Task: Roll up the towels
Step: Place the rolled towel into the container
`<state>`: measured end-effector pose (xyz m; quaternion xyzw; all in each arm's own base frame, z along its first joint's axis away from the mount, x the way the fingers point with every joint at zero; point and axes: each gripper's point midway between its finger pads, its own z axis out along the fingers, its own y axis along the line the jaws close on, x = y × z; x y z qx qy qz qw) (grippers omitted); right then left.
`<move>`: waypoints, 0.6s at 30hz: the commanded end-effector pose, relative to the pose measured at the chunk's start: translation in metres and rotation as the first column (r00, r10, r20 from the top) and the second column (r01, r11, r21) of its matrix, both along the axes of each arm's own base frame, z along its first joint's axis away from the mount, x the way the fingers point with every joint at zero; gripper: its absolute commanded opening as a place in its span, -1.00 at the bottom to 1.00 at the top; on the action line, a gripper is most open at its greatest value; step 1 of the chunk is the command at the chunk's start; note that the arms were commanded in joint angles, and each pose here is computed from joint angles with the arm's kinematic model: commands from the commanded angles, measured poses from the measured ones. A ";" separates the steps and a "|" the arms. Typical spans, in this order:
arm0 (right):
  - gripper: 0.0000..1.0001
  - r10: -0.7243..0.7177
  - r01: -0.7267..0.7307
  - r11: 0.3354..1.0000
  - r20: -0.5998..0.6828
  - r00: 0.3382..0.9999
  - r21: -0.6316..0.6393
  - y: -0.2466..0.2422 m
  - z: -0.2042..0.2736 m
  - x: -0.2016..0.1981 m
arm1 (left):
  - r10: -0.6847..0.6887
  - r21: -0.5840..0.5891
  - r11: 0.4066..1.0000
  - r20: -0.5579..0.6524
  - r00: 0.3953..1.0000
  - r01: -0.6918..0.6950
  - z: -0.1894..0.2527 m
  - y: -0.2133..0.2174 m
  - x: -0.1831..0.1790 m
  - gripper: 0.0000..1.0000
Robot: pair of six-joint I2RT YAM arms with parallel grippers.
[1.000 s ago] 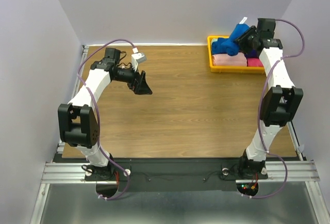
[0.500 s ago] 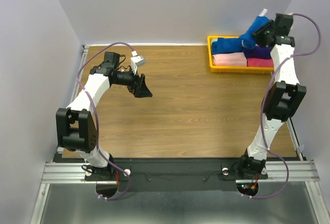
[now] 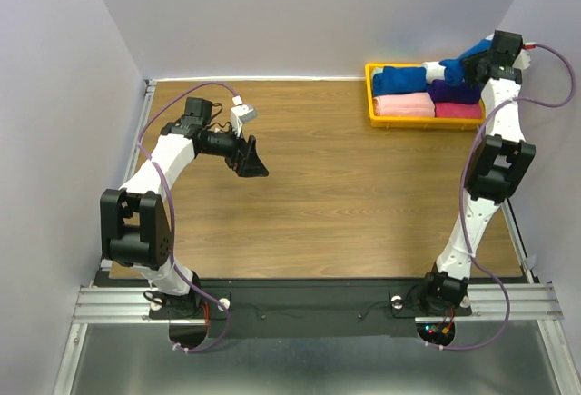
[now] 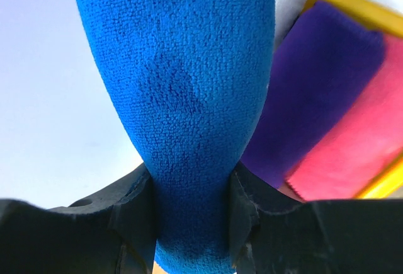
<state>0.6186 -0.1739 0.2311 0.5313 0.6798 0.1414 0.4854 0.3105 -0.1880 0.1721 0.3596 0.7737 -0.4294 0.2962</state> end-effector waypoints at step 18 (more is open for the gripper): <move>-0.95 -0.244 0.191 0.945 0.185 0.952 0.266 -0.017 -0.002 0.042 | -0.007 -0.018 1.000 -0.012 1.000 0.007 -0.009 -0.001 -0.008 0.97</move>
